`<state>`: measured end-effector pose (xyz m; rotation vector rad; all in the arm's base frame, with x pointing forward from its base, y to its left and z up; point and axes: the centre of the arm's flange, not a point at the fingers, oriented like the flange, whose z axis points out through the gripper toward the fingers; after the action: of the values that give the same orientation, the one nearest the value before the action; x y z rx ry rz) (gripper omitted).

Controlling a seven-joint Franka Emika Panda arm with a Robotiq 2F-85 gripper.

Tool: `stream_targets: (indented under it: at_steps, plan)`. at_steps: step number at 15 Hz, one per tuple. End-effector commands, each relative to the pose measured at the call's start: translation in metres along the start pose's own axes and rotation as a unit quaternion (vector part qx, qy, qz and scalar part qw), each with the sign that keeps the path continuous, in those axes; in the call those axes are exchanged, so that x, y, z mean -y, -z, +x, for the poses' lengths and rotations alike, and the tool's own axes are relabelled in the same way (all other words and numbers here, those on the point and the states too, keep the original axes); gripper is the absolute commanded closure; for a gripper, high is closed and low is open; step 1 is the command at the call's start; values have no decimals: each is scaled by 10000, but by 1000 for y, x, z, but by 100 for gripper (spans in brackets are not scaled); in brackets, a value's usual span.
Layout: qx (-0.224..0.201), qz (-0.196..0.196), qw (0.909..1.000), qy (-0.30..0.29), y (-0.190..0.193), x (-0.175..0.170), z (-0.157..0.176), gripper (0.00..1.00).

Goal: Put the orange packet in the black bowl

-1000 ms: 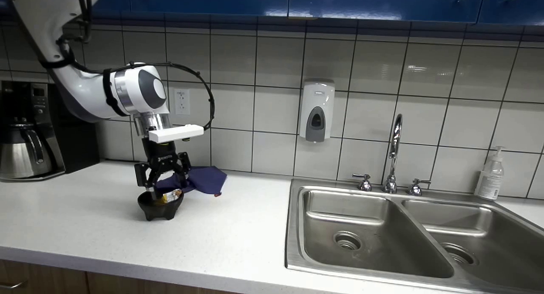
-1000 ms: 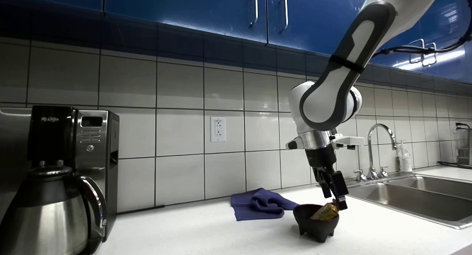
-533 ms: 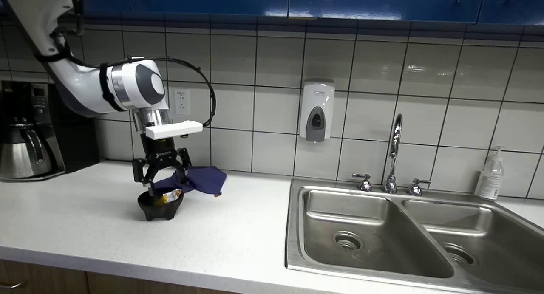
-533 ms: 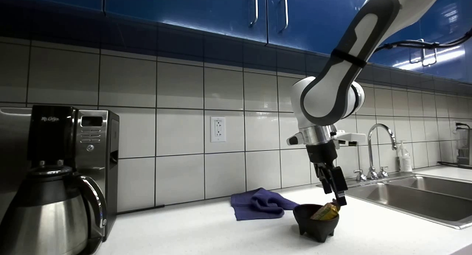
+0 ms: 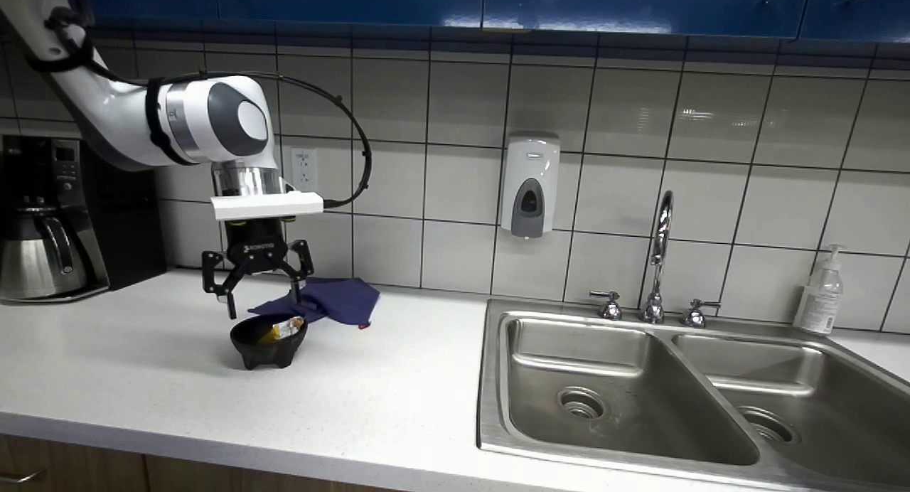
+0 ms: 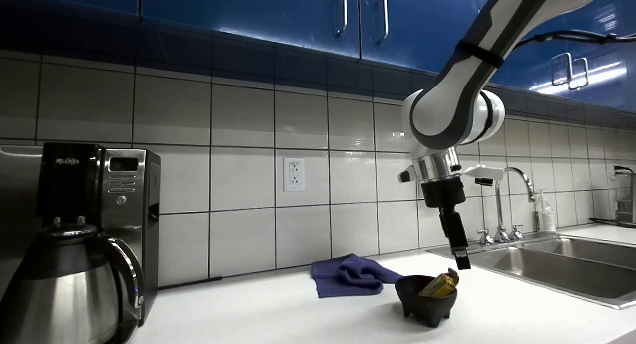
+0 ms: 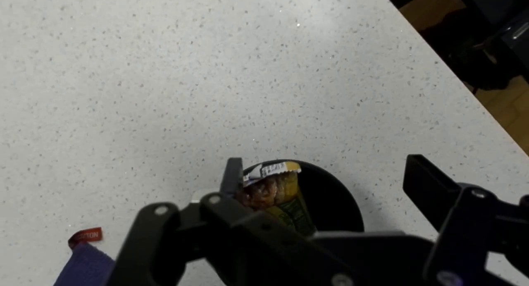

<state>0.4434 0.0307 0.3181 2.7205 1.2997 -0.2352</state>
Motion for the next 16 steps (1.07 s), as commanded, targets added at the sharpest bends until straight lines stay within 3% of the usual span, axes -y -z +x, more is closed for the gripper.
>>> stream_targets:
  at_steps: [1,7,14,15,16]
  plan:
    - [102,188,9973,-702,14,20,-20,0]
    - [270,470,9890,-1377,17,40,-45,0]
    - [752,620,9846,-1450,5,71,-73,0]
    - [689,682,9873,-1263,0,53,-59,0]
    - [707,686,9864,-1314,-1,56,-62,0]
